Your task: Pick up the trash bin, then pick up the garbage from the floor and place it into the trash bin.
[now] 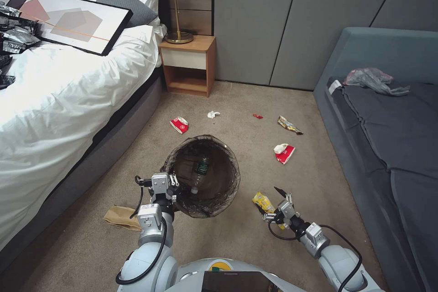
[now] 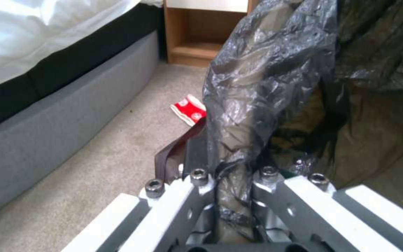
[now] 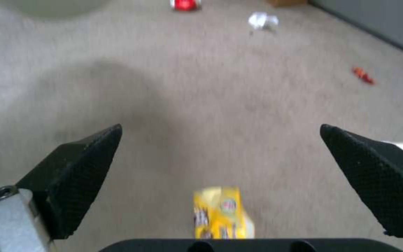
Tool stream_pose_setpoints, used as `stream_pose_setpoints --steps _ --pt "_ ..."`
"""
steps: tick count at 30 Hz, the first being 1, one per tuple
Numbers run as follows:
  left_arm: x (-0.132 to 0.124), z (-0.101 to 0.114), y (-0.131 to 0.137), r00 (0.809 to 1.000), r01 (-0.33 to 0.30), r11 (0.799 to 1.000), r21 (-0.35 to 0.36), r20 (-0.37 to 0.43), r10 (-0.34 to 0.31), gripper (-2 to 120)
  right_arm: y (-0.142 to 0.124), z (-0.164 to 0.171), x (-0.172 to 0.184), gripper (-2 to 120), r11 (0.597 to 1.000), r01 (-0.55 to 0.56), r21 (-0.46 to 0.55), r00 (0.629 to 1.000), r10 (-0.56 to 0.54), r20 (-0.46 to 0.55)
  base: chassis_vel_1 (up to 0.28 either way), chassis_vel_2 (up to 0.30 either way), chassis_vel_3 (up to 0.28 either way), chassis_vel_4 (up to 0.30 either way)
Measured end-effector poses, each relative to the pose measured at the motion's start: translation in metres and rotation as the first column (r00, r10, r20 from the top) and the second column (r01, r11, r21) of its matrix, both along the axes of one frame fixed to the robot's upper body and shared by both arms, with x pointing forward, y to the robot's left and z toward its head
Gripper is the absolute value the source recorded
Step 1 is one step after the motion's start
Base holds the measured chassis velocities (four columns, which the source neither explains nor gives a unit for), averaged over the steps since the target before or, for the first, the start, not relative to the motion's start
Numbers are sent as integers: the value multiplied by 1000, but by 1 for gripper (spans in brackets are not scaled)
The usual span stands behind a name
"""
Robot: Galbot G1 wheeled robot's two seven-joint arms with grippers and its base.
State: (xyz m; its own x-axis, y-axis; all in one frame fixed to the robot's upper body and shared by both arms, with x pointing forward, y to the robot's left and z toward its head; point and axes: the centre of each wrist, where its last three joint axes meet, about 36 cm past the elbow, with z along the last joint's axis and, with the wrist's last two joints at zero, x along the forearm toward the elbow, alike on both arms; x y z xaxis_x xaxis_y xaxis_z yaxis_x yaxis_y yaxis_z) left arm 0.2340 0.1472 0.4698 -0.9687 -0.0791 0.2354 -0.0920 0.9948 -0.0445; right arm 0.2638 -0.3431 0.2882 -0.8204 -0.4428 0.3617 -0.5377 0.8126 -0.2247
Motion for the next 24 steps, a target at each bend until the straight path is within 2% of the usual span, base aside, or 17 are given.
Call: stream_pose_setpoints --steps 11,13,24 --pt "0 0 0 1000 0 1000 0 0 0 3 -18 -43 4 100 1000 20 -15 995 -21 -93 0 0 0 0" --pt "0 0 0 1000 0 1000 0 0 0 3 -22 -62 5 100 999 45 -24 989 -48 -138 0 0 0 0" --pt "0 0 0 1000 0 1000 0 0 0 3 -24 -77 17 100 994 103 -27 978 -106 -179 0 0 0 0"
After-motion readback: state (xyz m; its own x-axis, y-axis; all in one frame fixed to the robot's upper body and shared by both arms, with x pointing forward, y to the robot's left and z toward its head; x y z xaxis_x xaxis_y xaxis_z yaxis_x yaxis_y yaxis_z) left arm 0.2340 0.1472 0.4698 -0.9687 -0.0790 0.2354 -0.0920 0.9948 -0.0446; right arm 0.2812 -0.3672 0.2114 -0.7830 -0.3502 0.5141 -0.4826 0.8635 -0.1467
